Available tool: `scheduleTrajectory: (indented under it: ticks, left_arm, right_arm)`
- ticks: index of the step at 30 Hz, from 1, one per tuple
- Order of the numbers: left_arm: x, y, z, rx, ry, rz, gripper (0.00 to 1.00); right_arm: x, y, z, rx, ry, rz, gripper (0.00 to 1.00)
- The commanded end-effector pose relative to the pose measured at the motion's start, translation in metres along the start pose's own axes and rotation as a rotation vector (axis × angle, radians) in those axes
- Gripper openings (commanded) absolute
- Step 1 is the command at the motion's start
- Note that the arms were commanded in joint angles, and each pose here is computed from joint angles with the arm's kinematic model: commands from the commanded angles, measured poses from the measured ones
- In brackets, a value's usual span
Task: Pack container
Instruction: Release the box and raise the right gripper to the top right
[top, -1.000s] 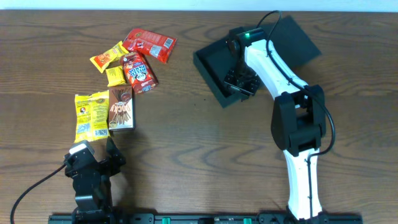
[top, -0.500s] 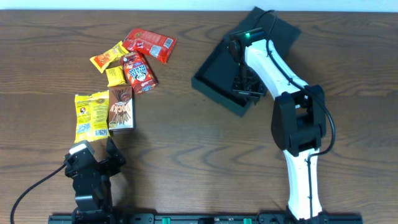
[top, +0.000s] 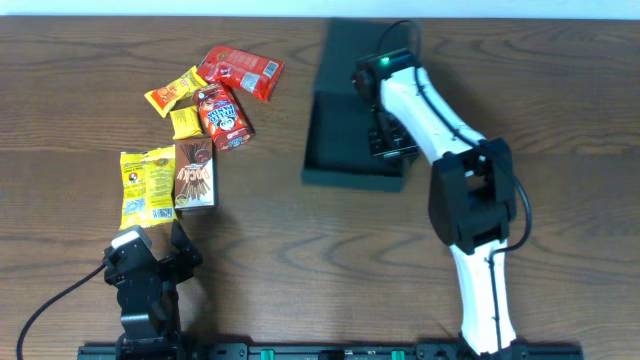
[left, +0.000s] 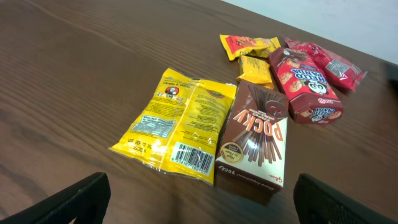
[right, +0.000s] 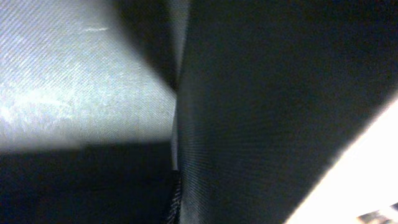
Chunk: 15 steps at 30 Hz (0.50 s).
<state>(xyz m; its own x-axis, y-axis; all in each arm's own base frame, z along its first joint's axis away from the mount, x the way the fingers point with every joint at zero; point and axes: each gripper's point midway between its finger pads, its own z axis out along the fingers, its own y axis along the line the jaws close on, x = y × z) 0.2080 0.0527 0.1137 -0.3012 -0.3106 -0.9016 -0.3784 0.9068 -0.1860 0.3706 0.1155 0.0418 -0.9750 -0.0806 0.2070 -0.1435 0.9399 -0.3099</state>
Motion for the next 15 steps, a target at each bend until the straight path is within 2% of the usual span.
scheduleTrajectory:
  ticks: [1,4,7,15]
  left_arm:
    - [0.007,0.004,0.003,-0.019,0.011,-0.005,0.95]
    - [0.007,0.004,0.003,-0.019,0.011,-0.005,0.95]
    - [0.007,0.004,0.003,-0.019,0.011,-0.005,0.95]
    - [0.007,0.004,0.003,-0.019,0.011,-0.005,0.95]
  right_arm:
    - [0.004,0.013,-0.005,0.045,-0.022,-0.131,0.2]
    - [0.002,0.016,-0.006,0.056,-0.035,-0.124,0.22]
    - [0.001,0.013,-0.005,0.055,-0.036,-0.044,0.22]
    - [0.013,0.01,-0.003,0.023,0.028,0.143,0.11]
